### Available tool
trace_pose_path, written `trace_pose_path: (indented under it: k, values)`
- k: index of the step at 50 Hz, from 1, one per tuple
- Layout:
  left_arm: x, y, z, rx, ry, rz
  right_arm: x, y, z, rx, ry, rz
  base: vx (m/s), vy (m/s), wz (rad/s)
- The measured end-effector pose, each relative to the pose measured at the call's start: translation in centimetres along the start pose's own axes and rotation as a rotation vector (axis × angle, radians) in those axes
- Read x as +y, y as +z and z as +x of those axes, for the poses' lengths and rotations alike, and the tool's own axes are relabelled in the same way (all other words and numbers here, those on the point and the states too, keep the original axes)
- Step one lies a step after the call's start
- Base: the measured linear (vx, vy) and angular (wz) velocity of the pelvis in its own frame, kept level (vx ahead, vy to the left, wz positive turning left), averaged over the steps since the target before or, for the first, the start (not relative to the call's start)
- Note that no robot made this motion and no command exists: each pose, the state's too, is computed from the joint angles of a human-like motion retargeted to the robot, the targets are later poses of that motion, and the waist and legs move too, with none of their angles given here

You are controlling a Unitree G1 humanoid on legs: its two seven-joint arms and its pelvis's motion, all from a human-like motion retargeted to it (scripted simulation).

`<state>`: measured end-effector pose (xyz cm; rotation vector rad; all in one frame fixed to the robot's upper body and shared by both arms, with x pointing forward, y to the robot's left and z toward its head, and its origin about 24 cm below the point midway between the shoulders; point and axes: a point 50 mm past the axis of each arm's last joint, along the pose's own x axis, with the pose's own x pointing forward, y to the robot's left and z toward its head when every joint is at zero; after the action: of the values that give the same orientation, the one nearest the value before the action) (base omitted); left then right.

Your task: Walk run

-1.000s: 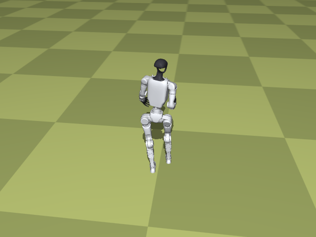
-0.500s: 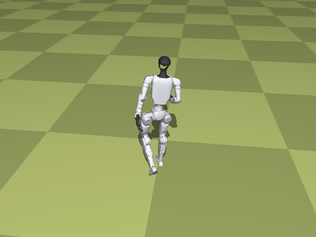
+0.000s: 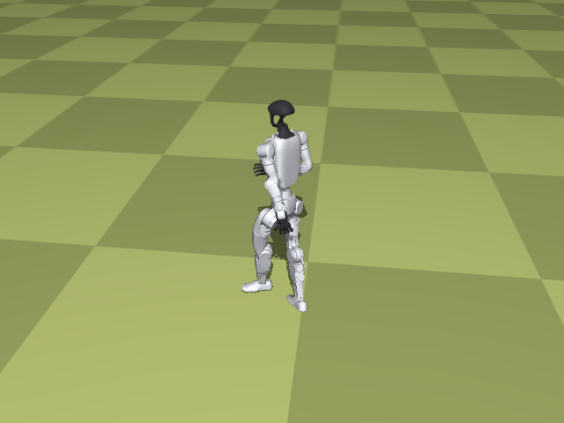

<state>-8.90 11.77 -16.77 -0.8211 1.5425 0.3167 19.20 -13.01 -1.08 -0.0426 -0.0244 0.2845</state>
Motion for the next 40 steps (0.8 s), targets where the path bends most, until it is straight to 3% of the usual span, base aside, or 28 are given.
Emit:
trace_pose_path:
  k: [10, 20, 27, 32, 40]
  values:
    - [0.6, 7.0, -0.4, -0.205, 0.119, 0.070, 3.0, -1.6, -1.3, 0.079, 0.143, 0.039, 0.68, 0.09, 0.80]
    - [-8.6, 20.6, -2.2, -0.654, -0.058, 0.345, 2.2, -1.6, -1.8, 0.077, 0.056, 0.032, 0.47, 0.04, 1.99]
    - [-12.9, 24.4, -4.4, -0.836, -0.165, 0.508, 2.3, -2.0, -2.0, 0.102, 0.040, 0.069, 0.47, -0.08, 1.74]
    - [-11.4, 22.8, -3.3, -0.753, -0.092, 0.536, 2.2, -1.6, -1.6, 0.082, 0.067, 0.006, 0.55, -0.16, 1.28]
    - [-1.7, 12.8, -0.8, -0.203, 0.179, 0.462, 2.9, -2.6, -3.1, 0.148, 0.067, 0.028, 0.61, -0.15, 1.60]
